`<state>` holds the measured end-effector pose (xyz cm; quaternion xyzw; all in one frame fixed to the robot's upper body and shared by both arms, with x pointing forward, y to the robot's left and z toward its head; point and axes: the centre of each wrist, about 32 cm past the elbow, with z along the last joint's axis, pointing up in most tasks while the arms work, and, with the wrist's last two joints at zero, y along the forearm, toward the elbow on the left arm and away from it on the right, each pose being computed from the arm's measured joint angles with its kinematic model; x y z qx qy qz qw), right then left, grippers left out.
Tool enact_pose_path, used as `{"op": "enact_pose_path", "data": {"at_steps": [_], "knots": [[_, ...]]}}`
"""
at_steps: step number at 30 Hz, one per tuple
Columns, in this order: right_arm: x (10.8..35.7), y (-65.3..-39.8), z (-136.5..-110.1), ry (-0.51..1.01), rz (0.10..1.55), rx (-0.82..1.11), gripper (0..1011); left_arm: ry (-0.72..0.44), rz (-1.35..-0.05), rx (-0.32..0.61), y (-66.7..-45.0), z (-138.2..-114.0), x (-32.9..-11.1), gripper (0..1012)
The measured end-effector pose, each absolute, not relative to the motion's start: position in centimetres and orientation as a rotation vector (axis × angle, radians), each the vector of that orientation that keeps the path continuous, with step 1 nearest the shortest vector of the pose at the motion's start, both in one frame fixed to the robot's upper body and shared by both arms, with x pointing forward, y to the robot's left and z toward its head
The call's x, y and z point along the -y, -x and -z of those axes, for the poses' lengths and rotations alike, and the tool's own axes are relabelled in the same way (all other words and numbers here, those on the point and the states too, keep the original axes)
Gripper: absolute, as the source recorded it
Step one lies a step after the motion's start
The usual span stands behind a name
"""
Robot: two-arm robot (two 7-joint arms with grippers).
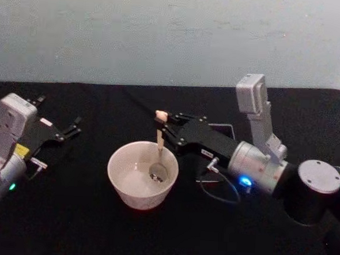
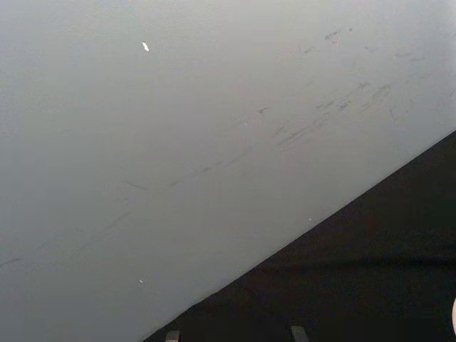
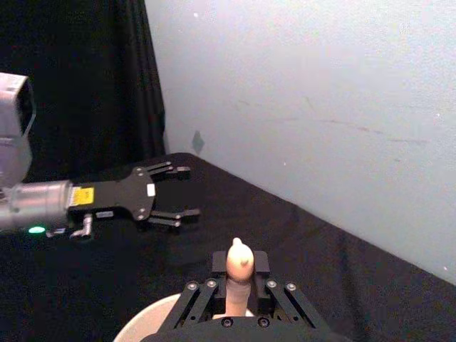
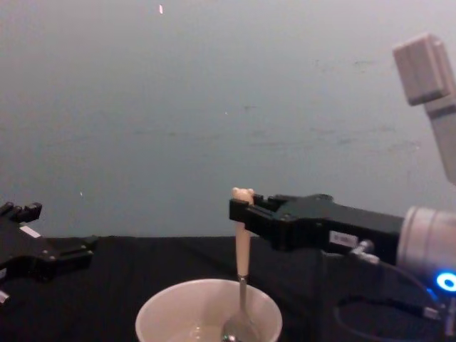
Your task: Pick up the stirring spoon with one hand, stir inside the cup, then place it back in its original position.
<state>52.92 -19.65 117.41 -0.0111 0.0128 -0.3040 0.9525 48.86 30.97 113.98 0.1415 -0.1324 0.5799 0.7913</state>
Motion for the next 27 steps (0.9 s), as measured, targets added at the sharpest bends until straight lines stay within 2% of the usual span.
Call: {"op": "enact_pose_path", "data": {"at_steps": [6,14,27], "knots": [[20.2,-51.8,-117.5,0.019,0.591,-0.05,214,-0.304,-1.248,0.285,-48.9,-114.0,-31.0,1001],[18.8,-51.4,-117.2,0.007,0.53,-0.077,214,-0.305,-1.248,0.285,-48.9,-114.0,-31.0,1001],[16.1,-53.2,-116.9,-0.003,0.544,-0.074,214,-0.304,-1.248,0.285,-48.9,-114.0,-31.0,1001]]}}
